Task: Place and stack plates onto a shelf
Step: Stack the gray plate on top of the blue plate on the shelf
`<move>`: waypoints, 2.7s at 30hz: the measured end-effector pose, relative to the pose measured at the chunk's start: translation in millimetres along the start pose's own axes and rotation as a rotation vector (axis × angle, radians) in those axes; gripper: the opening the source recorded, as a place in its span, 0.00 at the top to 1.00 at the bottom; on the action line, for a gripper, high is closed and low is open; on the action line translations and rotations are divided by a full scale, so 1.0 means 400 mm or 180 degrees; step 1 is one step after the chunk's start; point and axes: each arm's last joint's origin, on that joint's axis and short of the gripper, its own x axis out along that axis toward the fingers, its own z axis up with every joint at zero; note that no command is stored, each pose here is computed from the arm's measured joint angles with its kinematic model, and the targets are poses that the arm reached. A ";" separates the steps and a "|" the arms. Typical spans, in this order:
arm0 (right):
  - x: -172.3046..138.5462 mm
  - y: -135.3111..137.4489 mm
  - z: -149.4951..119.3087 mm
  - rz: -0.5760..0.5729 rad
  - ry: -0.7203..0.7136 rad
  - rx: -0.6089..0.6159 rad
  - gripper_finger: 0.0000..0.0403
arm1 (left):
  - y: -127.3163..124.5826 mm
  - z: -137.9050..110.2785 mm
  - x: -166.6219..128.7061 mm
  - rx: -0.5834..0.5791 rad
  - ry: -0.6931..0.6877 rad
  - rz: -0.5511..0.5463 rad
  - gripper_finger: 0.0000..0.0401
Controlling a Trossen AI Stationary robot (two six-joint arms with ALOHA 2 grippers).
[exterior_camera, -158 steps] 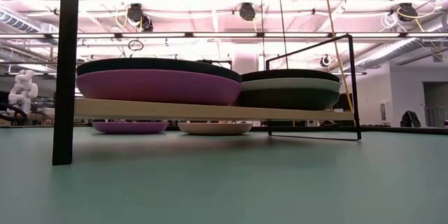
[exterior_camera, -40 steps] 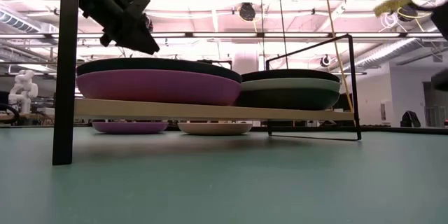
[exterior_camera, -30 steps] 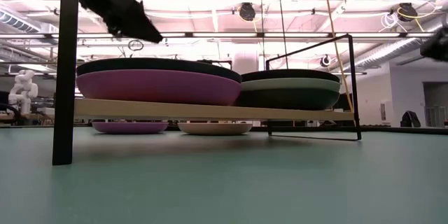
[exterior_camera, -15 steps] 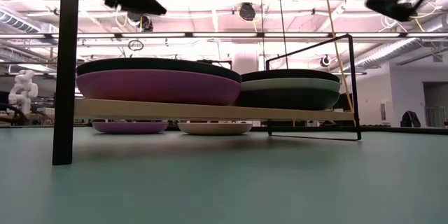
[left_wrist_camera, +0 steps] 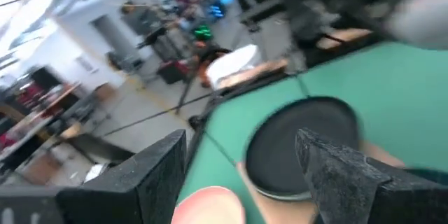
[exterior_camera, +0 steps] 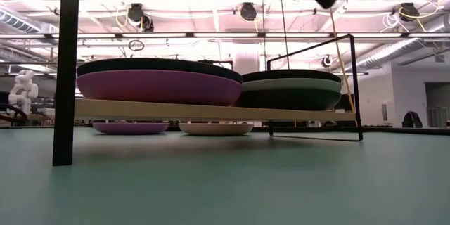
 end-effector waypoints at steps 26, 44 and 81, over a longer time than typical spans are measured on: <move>0.006 -0.210 0.074 -0.0589 -0.0185 -0.0062 1.00 | -0.141 0.135 0.084 0.1390 0.0558 -0.1241 0.32; 0.015 -0.278 0.069 -0.0466 0.0028 0.0332 0.99 | -0.171 0.154 0.165 0.2028 0.1253 -0.1909 0.34; -0.131 -0.212 0.163 -0.0266 -0.1158 -0.0410 0.45 | -0.205 0.153 0.188 0.1823 0.1248 -0.2497 0.97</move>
